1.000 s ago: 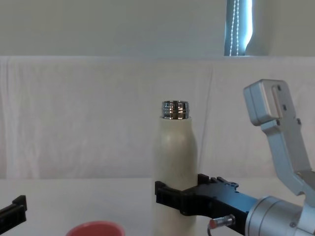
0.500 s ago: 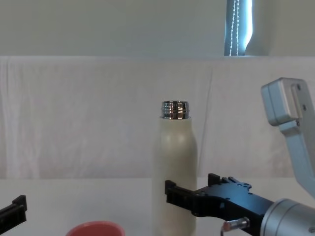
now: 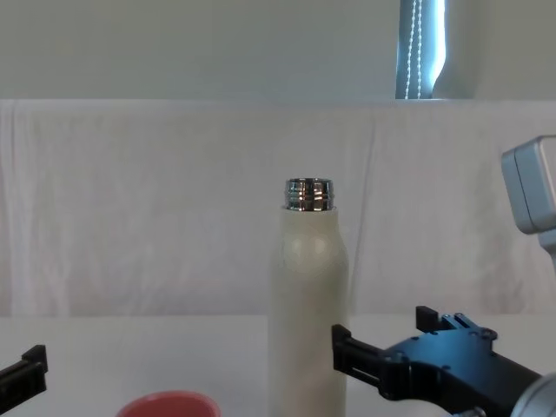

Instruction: Grasp the thermos with one hand and pour water into the cup lid.

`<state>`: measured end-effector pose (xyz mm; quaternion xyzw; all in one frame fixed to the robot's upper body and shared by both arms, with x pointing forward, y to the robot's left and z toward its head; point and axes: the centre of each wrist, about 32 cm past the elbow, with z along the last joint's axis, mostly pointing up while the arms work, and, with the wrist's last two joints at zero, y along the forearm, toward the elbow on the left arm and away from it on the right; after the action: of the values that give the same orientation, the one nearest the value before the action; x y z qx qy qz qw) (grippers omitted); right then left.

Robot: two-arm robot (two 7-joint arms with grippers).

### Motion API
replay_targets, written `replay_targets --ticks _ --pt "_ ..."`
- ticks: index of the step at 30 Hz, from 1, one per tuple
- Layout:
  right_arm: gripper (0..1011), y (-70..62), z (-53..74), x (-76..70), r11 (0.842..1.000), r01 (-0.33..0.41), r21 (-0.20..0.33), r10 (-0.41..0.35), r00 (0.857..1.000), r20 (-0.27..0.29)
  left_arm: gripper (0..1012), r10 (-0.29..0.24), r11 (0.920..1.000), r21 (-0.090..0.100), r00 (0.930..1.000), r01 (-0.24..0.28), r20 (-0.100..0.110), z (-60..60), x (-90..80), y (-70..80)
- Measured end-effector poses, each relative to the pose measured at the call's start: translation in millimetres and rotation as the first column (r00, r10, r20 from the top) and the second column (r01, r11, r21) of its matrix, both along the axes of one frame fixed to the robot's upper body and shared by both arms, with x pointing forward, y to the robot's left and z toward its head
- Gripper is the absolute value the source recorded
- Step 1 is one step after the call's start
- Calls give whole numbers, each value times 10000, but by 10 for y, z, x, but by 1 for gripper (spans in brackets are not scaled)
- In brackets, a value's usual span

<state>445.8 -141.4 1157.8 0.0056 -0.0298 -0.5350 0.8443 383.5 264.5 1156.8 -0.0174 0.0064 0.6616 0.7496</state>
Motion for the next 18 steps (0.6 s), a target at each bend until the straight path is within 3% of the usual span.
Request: replay_targets --ticks 18 --pt "1000 45 -158 -230 9921 900 -873 -866 9954 415 1001 1 10000 0 10000 -1 0 0 0 0"
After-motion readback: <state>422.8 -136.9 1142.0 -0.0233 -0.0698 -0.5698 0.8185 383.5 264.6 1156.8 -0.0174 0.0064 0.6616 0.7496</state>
